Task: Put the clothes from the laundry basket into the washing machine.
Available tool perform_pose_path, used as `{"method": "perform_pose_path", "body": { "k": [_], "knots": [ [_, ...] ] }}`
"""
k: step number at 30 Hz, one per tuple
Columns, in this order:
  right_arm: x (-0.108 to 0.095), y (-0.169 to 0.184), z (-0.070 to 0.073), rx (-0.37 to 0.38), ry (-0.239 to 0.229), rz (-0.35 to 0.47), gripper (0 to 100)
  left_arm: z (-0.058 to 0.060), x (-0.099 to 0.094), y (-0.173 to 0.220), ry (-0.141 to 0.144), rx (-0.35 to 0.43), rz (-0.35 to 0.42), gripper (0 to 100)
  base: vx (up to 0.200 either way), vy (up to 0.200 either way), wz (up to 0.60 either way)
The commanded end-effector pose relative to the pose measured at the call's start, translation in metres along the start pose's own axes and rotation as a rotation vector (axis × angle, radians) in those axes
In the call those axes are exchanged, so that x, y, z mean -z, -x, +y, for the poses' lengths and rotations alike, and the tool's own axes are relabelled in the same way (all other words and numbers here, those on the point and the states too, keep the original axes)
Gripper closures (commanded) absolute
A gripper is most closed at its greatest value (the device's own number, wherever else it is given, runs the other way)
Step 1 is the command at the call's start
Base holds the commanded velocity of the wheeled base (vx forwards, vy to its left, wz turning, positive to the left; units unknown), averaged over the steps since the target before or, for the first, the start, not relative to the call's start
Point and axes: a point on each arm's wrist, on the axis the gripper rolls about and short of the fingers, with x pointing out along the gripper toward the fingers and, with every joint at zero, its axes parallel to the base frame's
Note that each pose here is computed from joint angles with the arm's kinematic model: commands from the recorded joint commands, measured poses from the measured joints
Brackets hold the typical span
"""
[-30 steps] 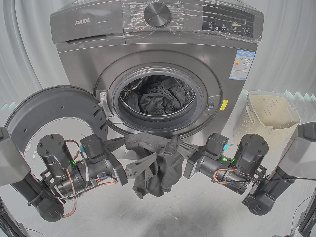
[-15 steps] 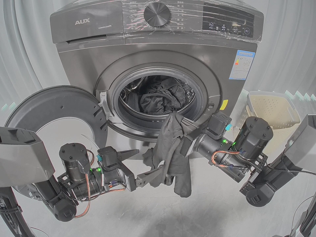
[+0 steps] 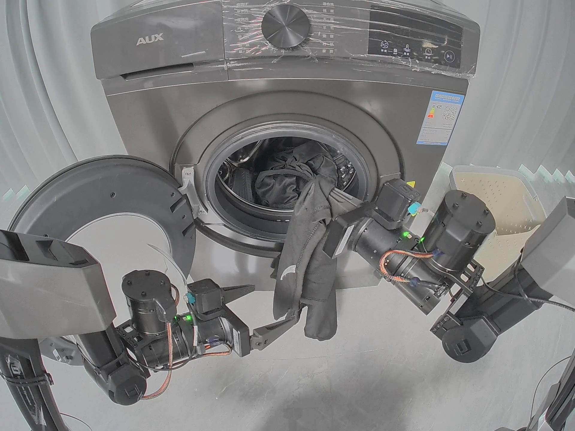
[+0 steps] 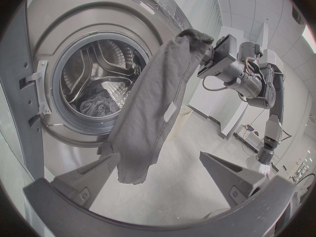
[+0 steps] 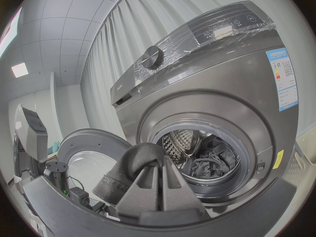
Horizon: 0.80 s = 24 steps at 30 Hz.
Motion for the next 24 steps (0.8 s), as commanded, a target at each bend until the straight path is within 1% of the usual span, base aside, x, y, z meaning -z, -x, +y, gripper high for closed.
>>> {"method": "perform_pose_path", "body": {
  "k": [1,3,4,5,8,11,13,15,16,17,18,20,24],
  "knots": [
    [-0.004,-0.006,0.0,0.019,0.001,-0.016,100,0.001,0.004,0.0,-0.003,-0.004,0.014,0,0.0,0.0,0.0],
    [-0.006,-0.009,0.0,0.025,-0.001,-0.017,100,0.003,0.008,-0.001,-0.013,-0.013,0.028,0,0.0,0.0,0.0],
    [-0.007,-0.008,0.0,0.025,-0.001,-0.017,100,0.004,0.009,-0.001,-0.014,-0.016,0.029,0,0.0,0.0,0.0],
    [-0.008,-0.01,0.001,0.025,-0.001,-0.017,100,0.007,0.01,-0.002,-0.022,-0.031,0.031,0,0.0,0.0,0.0],
    [-0.009,-0.011,0.002,0.023,-0.002,-0.02,100,0.011,0.013,-0.007,-0.021,-0.039,0.035,0,0.0,0.0,0.0],
    [-0.01,-0.011,0.002,0.021,-0.003,-0.021,100,0.013,0.01,-0.012,-0.029,-0.041,0.016,0,0.0,0.0,0.0],
    [-0.011,-0.011,0.001,0.024,-0.002,-0.023,100,0.014,0.011,-0.014,-0.029,-0.04,0.017,0,0.0,0.0,0.0],
    [-0.011,-0.011,0.0,0.029,-0.001,-0.022,100,0.015,0.018,-0.017,-0.028,-0.041,0.037,0,0.0,0.0,0.0],
    [-0.011,-0.011,0.0,0.03,-0.001,-0.024,100,0.016,0.023,-0.018,-0.035,-0.041,0.052,0,0.0,0.0,0.0],
    [-0.011,-0.011,0.0,0.03,-0.001,-0.024,100,0.016,0.023,-0.018,-0.035,-0.041,0.052,0,0.0,0.0,0.0],
    [-0.011,-0.011,0.0,0.028,-0.001,-0.025,100,0.019,0.031,-0.022,-0.049,-0.042,0.074,0,0.0,0.0,0.0],
    [-0.013,-0.012,0.001,0.026,-0.002,-0.033,100,0.025,0.037,-0.027,-0.06,-0.054,0.08,0,0.0,0.0,0.0],
    [-0.013,-0.012,0.004,0.026,-0.005,-0.032,100,0.031,0.044,-0.038,-0.059,-0.058,0.08,0,0.0,0.0,0.0]
  ]
}}
